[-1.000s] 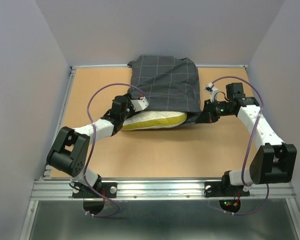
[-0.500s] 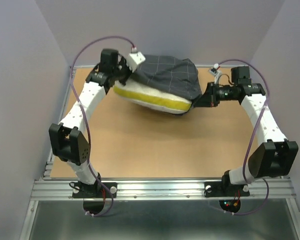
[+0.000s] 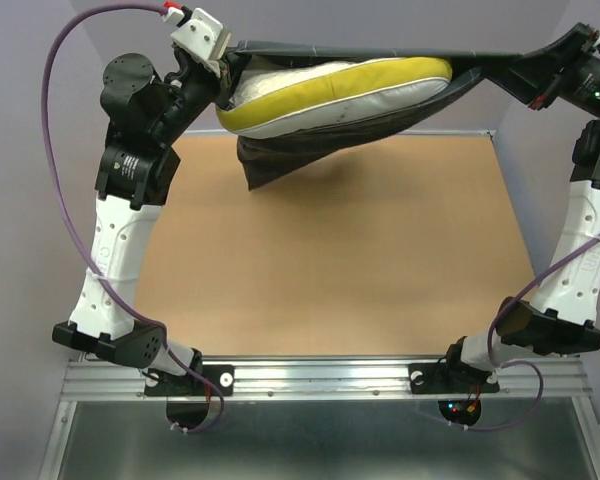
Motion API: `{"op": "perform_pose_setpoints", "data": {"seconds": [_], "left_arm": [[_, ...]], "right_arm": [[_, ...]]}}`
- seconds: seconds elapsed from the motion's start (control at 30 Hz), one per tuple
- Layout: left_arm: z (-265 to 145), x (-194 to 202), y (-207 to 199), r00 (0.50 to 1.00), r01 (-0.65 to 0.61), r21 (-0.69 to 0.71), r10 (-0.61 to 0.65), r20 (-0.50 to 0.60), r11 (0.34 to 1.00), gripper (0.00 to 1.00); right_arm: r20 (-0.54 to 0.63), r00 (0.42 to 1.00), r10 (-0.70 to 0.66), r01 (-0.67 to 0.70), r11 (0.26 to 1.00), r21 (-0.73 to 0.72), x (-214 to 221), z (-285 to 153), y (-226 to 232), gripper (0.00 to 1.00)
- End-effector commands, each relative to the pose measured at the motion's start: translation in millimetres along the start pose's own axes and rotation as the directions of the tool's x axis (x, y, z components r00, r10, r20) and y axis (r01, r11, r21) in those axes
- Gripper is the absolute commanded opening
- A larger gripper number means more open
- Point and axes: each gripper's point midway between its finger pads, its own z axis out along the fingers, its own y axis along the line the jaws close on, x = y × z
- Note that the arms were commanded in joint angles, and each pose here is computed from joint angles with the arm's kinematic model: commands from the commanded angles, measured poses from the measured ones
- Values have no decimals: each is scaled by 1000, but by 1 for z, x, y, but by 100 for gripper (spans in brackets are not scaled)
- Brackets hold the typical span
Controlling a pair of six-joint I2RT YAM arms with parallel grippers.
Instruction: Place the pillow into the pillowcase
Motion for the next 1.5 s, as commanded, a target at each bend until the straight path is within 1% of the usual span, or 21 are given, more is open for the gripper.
{"op": "perform_pose_setpoints", "data": {"seconds": [0.0, 0.1, 0.2, 0.23, 0.37, 0.47, 0.53, 0.57, 0.6, 0.63, 0.7, 0.77, 0.83, 0.93, 1.1, 1.13, 1.17, 1.23, 1.3, 1.33, 1.47], "left_arm": [[-10, -43, 41, 985, -104, -134, 120, 120, 986, 5], [14, 54, -34, 983, 83, 215, -45, -177, 973, 0], [9, 146, -103, 873, 304, 336, -119, -474, 891, 0], [8, 161, -111, 856, 305, 335, -102, -507, 892, 0], [-1, 215, -126, 759, 357, 308, -82, -645, 882, 9], [0, 245, -101, 663, 426, 190, -162, -731, 884, 14], [5, 254, -82, 665, 444, 147, -215, -715, 884, 15], [1, 268, -65, 634, 471, 81, -273, -724, 878, 21], [-1, 272, -50, 635, 465, 50, -294, -715, 884, 22], [-4, 279, -32, 642, 487, 36, -330, -692, 872, 32], [-7, 250, -17, 706, 506, 62, -372, -603, 860, 48], [-3, 212, 6, 810, 429, 123, -321, -491, 895, 61], [-13, 169, 10, 895, 286, 249, -165, -415, 925, 68], [-39, 161, -17, 932, 105, 451, 70, -354, 886, 68], [-100, 208, -120, 898, 12, 634, 271, -347, 773, 68], [-98, 214, -126, 892, -58, 621, 319, -319, 782, 68], [-123, 229, -163, 898, -26, 659, 307, -315, 752, 68], [-115, 225, -166, 919, -106, 574, 300, -254, 812, 68], [-128, 235, -174, 930, -86, 496, 249, -271, 864, 68], [-120, 232, -156, 933, -116, 384, 233, -274, 916, 67], [-119, 262, -120, 895, -82, 183, 154, -420, 980, 53]], "right_arm": [[150, 989, -2, -5, 999, 46, -36, -16, -7, 1], [91, 985, 144, -140, 989, -45, 18, 4, -13, 0], [-33, 983, 180, -181, 983, -22, 99, 25, -29, 1], [-99, 961, 259, -258, 966, 22, 129, 27, -33, 1], [-199, 924, 327, -308, 944, 120, 191, 31, -53, 0], [-213, 925, 315, -274, 940, 204, 203, 36, -85, 1], [-226, 917, 327, -273, 932, 240, 214, 40, -105, 1], [-228, 918, 324, -257, 925, 279, 220, 39, -117, 0], [-234, 917, 325, -253, 923, 291, 223, 39, -122, 1], [-245, 912, 329, -247, 917, 313, 231, 39, -130, 1], [-240, 912, 333, -246, 911, 330, 231, 39, -135, 1], [-229, 911, 343, -257, 906, 335, 227, 41, -135, 1], [-214, 909, 358, -281, 905, 319, 216, 44, -129, 1], [-201, 900, 388, -323, 901, 290, 206, 49, -118, 0], [-194, 890, 413, -364, 899, 244, 199, 58, -95, 1], [-189, 893, 409, -364, 901, 235, 196, 58, -90, 0], [-188, 889, 418, -375, 899, 224, 196, 59, -87, 1], [-180, 893, 413, -372, 902, 221, 192, 59, -83, 1], [-175, 901, 397, -358, 908, 218, 187, 59, -81, 0], [-172, 904, 392, -353, 910, 219, 186, 59, -81, 1], [-172, 907, 384, -348, 914, 207, 183, 57, -76, 1]]}}
